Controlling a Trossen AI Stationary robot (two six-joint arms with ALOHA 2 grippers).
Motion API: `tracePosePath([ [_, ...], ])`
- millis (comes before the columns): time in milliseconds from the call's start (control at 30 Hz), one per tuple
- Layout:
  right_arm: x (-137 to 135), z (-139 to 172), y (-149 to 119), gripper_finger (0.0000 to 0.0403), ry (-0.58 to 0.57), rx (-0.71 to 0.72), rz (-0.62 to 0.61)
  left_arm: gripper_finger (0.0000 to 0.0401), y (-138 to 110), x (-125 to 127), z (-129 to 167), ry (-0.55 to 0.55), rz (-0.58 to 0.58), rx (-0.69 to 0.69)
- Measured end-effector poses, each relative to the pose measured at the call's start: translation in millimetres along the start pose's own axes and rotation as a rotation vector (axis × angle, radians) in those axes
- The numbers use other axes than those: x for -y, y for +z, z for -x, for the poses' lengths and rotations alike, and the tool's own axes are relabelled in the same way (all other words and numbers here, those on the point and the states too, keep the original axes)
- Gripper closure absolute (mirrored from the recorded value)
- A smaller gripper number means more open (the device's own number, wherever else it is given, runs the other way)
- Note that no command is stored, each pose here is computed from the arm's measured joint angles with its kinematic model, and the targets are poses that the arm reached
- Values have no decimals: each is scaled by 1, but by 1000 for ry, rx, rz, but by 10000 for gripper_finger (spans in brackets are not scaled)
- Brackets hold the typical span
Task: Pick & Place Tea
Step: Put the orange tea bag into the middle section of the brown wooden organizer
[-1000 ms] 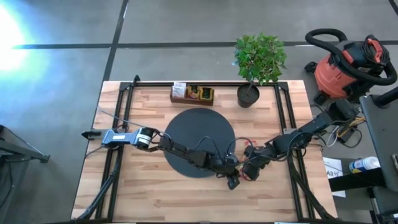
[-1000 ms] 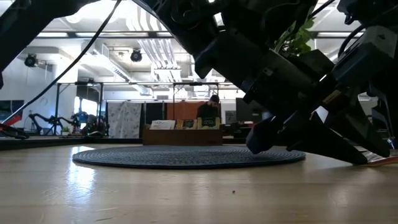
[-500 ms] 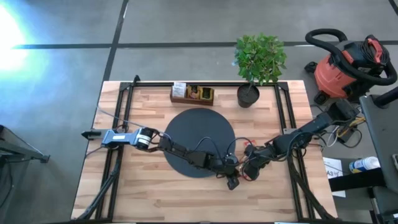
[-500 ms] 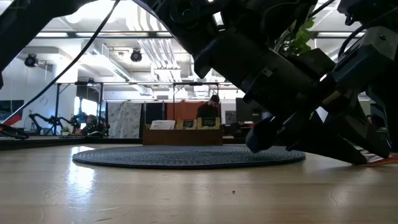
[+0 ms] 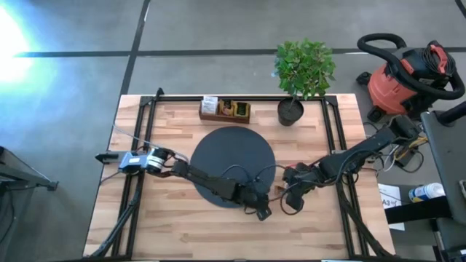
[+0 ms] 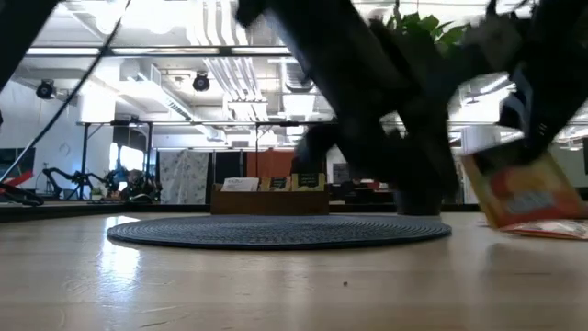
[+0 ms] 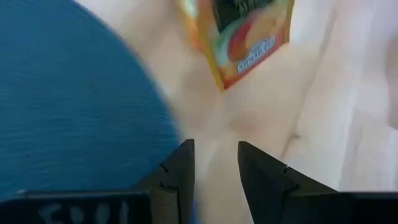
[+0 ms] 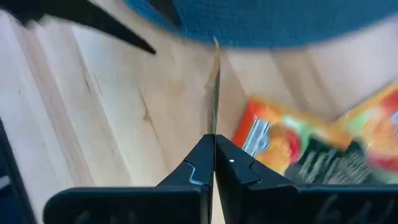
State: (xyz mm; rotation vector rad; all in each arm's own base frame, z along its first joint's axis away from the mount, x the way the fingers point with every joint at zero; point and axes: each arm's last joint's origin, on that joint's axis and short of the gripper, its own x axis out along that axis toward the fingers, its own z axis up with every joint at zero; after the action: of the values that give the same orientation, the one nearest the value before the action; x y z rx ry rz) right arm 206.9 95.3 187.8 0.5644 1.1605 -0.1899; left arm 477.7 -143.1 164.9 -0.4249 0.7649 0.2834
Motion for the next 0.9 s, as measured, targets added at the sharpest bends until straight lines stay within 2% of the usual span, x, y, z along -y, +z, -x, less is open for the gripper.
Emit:
tracePosePath([
  [200,-16,18,17,394,-14,133,210,284,9,3,72,207,75,167],
  [400,-24,39,47,394,-47,266,392,284,12,-14,148,251,267,358],
  [667,-14,69,100,394,-96,401,465,284,-11,-71,219,276,476,549],
  [900,-1,64,155,394,-143,400,551,284,-38,-130,249,282,629,651],
])
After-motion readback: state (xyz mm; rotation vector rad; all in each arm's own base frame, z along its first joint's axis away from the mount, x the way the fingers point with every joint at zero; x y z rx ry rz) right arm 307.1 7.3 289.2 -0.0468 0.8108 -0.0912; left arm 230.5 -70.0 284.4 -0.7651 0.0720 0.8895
